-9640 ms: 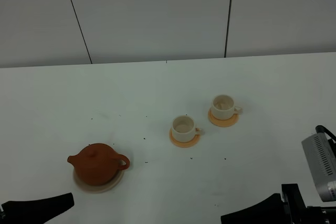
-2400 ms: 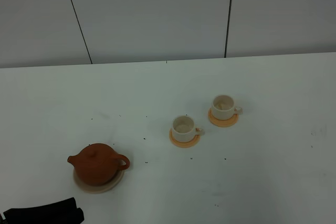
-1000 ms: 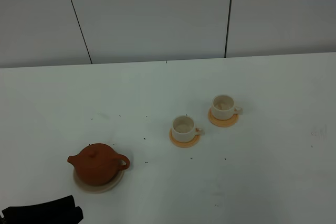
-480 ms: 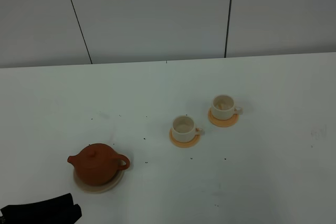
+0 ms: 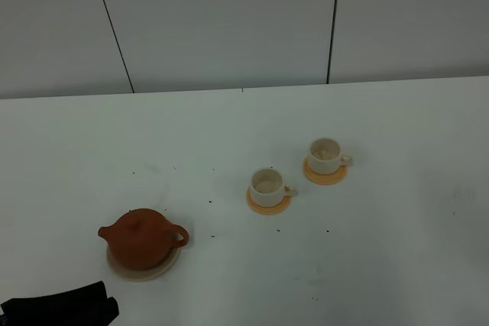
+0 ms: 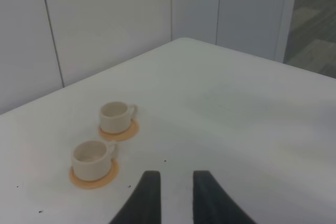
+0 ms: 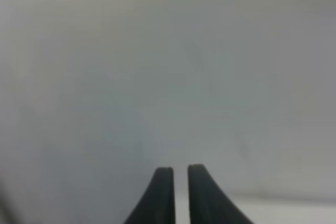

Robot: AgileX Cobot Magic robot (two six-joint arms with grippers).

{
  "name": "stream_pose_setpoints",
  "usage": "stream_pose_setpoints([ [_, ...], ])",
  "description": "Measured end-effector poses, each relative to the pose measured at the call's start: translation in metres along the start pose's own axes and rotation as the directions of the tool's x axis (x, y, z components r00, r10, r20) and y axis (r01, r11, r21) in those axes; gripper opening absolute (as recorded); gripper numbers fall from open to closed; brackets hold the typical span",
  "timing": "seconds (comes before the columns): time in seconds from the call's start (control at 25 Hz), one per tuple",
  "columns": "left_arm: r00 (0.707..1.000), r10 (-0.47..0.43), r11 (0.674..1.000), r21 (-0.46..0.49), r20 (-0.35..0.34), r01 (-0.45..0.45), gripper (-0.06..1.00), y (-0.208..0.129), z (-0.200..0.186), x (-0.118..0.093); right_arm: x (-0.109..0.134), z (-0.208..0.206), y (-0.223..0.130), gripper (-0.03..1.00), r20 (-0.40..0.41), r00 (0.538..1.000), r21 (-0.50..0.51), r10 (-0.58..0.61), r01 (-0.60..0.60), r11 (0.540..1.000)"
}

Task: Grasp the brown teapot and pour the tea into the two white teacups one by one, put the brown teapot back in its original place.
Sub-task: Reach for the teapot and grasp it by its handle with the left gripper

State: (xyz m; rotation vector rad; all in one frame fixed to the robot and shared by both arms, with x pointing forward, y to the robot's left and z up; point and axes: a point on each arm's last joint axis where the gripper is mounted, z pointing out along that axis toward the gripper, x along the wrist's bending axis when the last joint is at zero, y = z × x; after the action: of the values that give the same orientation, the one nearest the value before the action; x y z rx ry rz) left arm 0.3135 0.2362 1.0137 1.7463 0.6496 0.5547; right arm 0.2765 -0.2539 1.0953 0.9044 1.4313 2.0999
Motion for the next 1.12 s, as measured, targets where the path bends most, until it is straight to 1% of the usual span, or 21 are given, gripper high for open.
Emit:
stream_pose_setpoints([
  [0.04,1.0,0.0,1.0,0.0,0.001,0.0,0.22,0.0,0.0,0.0,0.002,0.006,-0.006,0.06,-0.05,0.998,0.064,-0.033,0.036,0.997],
  [0.12,1.0,0.0,1.0,0.0,0.003,0.0,0.22,0.0,0.0,0.0,0.003,0.015,-0.017,0.06,-0.103,0.993,0.177,-0.062,0.08,0.981],
  [0.2,1.0,0.0,1.0,0.0,0.005,0.0,0.22,0.0,0.0,0.0,-0.001,0.022,-0.029,0.06,-0.125,0.989,0.285,-0.078,0.111,0.952],
  [0.32,1.0,0.0,1.0,0.0,0.005,0.0,0.22,0.0,0.0,0.0,-0.006,0.027,-0.039,0.07,-0.12,0.987,0.376,-0.106,0.144,0.915],
  [0.44,1.0,0.0,1.0,0.0,0.005,0.0,0.22,0.0,0.0,0.0,-0.011,0.027,-0.04,0.07,-0.096,0.98,0.396,-0.174,0.198,0.897],
  [0.56,1.0,0.0,1.0,0.0,0.006,0.0,0.22,0.0,0.0,-0.001,-0.018,0.028,-0.039,0.07,-0.05,0.96,0.395,-0.276,0.273,0.877],
  [0.64,1.0,0.0,1.0,0.0,0.006,0.0,0.22,0.0,0.0,-0.001,-0.024,0.027,-0.039,0.07,-0.03,0.931,0.404,-0.365,0.345,0.847],
  [0.8,1.0,0.0,1.0,0.0,0.006,0.0,0.22,0.0,0.0,-0.001,-0.033,0.026,-0.038,0.07,0.015,0.87,0.438,-0.493,0.437,0.786],
  [0.88,1.0,0.0,1.0,0.0,0.007,0.0,0.22,0.0,0.0,-0.001,-0.037,0.025,-0.039,0.07,0.031,0.851,0.465,-0.524,0.451,0.761],
  [1.0,1.0,0.0,1.0,0.0,0.007,0.0,0.22,0.0,0.0,-0.001,-0.042,0.021,-0.044,0.07,0.043,0.833,0.541,-0.551,0.444,0.714],
  [1.12,1.0,0.0,1.0,0.0,0.007,0.0,0.23,0.0,0.0,-0.001,-0.047,0.015,-0.046,0.07,0.1,0.846,0.633,-0.524,0.352,0.689],
])
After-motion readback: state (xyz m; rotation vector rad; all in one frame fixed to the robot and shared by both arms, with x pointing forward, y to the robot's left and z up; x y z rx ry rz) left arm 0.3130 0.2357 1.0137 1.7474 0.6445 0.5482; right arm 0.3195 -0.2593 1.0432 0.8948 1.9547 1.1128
